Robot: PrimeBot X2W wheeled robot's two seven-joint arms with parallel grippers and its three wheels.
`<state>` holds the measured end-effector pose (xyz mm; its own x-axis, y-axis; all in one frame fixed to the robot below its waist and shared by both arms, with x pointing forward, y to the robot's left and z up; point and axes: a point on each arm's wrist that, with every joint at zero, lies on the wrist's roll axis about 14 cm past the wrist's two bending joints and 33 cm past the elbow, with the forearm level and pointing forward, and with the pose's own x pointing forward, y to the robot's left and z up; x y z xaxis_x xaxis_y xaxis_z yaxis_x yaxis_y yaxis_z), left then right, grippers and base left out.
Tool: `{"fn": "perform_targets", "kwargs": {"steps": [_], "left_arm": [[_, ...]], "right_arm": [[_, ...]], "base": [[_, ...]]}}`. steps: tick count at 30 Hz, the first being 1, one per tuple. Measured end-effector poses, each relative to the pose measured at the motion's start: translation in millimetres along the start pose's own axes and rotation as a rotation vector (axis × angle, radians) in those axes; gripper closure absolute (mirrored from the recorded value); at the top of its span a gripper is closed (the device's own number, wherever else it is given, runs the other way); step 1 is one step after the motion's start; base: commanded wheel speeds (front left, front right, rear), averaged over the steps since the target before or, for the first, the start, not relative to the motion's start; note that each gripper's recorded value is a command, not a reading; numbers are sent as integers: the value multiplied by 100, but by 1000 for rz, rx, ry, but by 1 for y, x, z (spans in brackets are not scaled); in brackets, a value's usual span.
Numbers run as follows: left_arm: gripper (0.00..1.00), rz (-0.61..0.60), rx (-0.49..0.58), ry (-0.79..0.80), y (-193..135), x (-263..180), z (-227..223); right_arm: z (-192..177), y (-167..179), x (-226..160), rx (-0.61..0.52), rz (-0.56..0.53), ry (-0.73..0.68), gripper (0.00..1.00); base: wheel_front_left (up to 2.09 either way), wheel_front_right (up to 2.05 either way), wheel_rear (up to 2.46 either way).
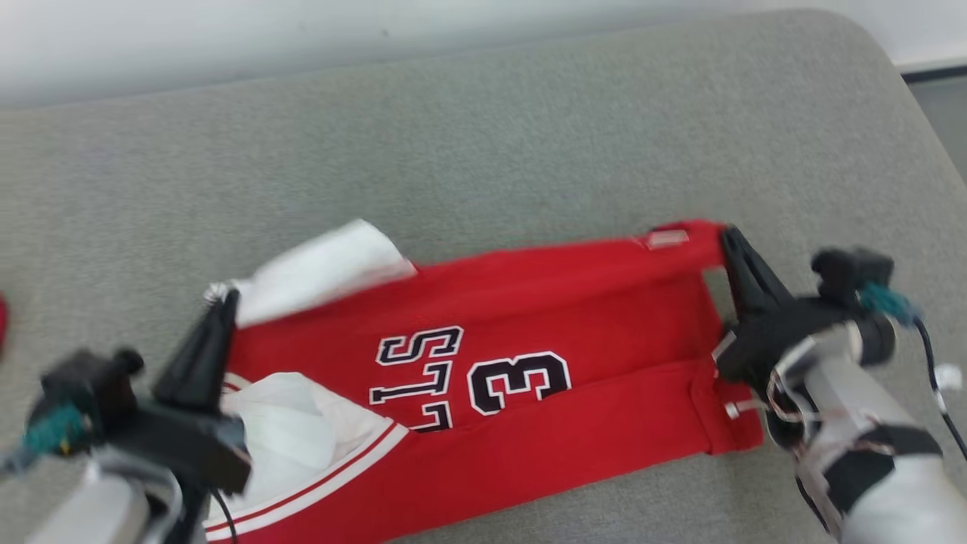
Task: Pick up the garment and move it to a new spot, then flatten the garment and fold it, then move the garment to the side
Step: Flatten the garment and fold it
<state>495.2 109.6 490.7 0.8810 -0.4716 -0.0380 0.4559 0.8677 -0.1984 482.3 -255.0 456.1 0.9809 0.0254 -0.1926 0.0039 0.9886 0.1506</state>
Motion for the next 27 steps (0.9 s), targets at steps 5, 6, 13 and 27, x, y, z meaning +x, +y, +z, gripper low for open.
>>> {"fn": "perform_targets", "kwargs": {"steps": [5,6,13,27], "left_arm": [[100,33,-60,-19,-19,-41,-2],[100,58,-76,-32,-21,-54,-1],[100,141,-155,-22,-28,-90,-16],[0,244,-197,64,-30,-124,-58]], "right_arm": [[-12,2,-22,43,6,-8,100],[-12,3,-28,61,8,-19,100],[-16,6,-47,116,2,-50,100],[-39,2,-79,128,-29,5,0]], "base": [[0,0,0],[0,0,0],[0,0,0],[0,0,0]]}}
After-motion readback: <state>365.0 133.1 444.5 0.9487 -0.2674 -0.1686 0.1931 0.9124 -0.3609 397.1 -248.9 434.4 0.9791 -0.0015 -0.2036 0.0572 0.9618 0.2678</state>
